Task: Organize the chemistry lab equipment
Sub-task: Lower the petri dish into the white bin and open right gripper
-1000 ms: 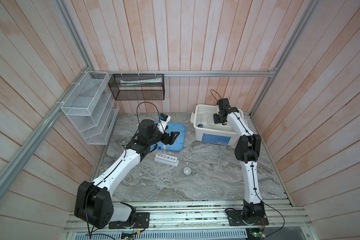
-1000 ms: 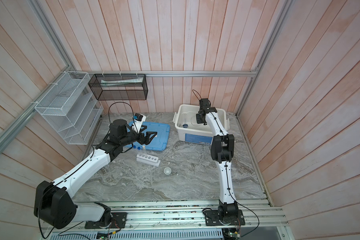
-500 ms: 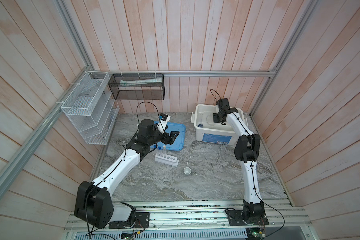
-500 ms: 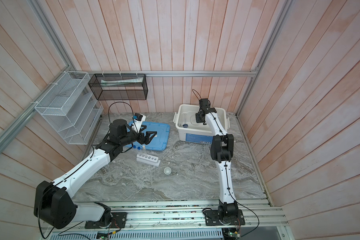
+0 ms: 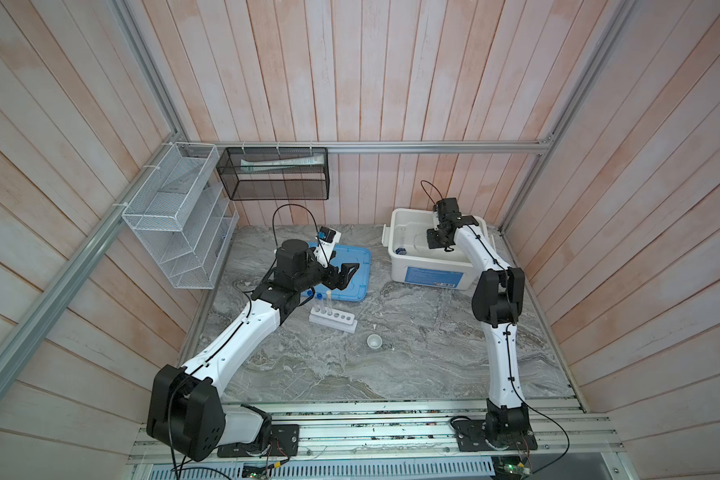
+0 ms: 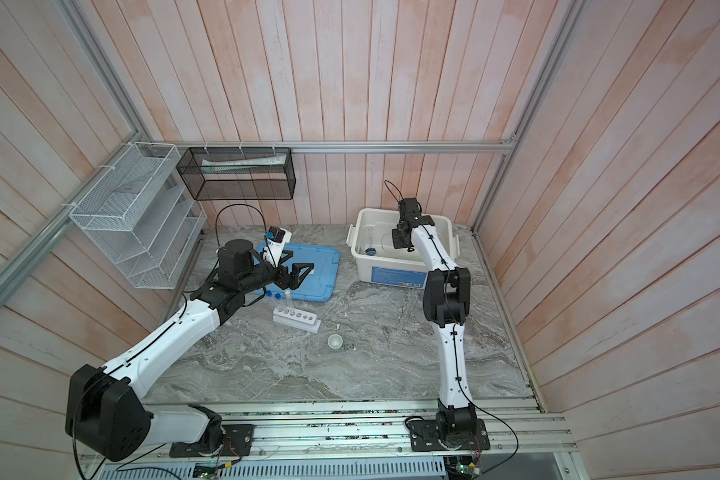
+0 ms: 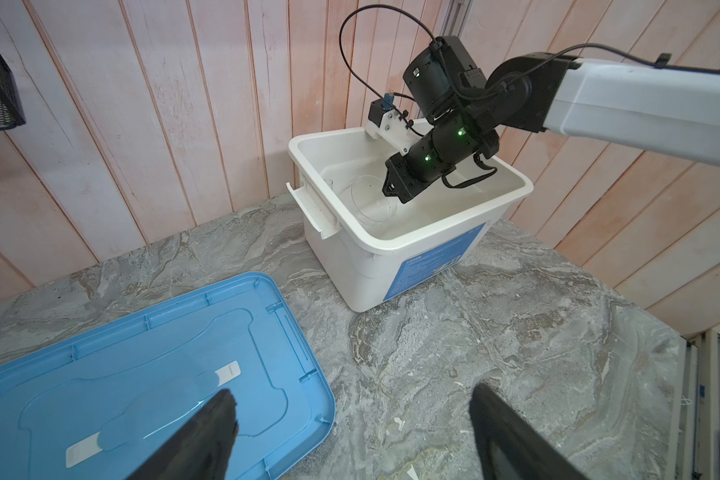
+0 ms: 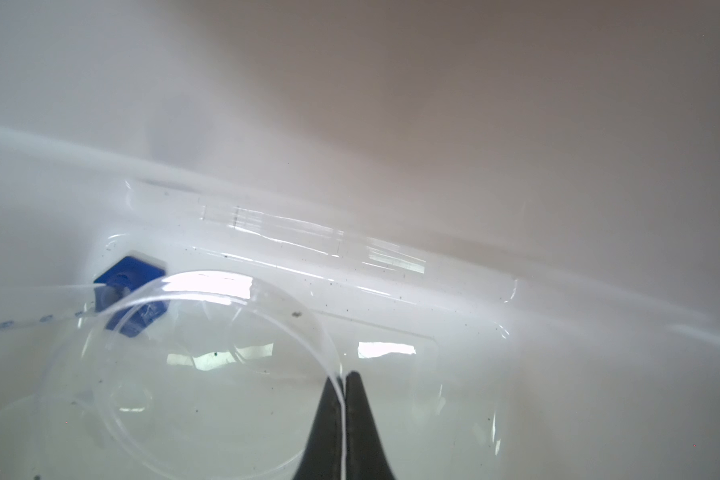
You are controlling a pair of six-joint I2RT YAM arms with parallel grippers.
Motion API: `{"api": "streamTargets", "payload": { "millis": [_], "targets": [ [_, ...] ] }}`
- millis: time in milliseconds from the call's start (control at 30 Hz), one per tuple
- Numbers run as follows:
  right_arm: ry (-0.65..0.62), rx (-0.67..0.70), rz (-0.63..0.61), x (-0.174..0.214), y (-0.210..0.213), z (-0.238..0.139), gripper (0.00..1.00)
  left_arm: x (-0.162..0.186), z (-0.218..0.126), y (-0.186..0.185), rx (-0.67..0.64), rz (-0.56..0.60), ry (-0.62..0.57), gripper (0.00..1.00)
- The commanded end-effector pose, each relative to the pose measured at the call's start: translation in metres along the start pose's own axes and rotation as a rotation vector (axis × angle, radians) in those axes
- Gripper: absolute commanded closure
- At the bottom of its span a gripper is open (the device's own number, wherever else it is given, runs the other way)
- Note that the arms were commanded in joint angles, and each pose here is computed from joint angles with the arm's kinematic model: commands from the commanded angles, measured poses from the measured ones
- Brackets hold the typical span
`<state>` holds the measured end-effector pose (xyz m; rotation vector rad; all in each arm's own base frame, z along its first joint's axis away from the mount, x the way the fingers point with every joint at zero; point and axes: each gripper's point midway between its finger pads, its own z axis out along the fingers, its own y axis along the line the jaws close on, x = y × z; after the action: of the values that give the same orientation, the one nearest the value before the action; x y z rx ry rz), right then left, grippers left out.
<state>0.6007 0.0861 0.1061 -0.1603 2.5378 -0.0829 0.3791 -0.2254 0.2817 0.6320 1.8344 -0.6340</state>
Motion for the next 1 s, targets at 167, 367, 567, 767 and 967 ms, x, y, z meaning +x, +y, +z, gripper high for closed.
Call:
{"api": "streamTargets", "payload": {
  "millis": [167,367,567,767,967],
  "targets": [
    [-0.006,0.027,-0.013,0.001,-0.002,-0.015,0.99,-0.002,-0.004,-0.005,0.011,-0.001,-0.021,0.11],
    [0.020,0.015,-0.008,0.010,0.002,0.001,0.99,-0.003,-0.006,-0.004,0.003,0.003,-0.021,0.11],
    [0.022,0.017,-0.001,0.011,0.000,0.009,0.99,-0.002,-0.006,-0.004,0.001,0.000,-0.017,0.11],
    [0.051,0.010,0.008,0.022,0.000,0.014,0.99,-0.003,-0.007,-0.004,-0.004,-0.001,-0.019,0.11],
    [0.043,0.012,0.014,0.023,-0.001,0.013,0.99,-0.002,-0.005,-0.004,0.002,-0.002,-0.017,0.11]
  ]
}}
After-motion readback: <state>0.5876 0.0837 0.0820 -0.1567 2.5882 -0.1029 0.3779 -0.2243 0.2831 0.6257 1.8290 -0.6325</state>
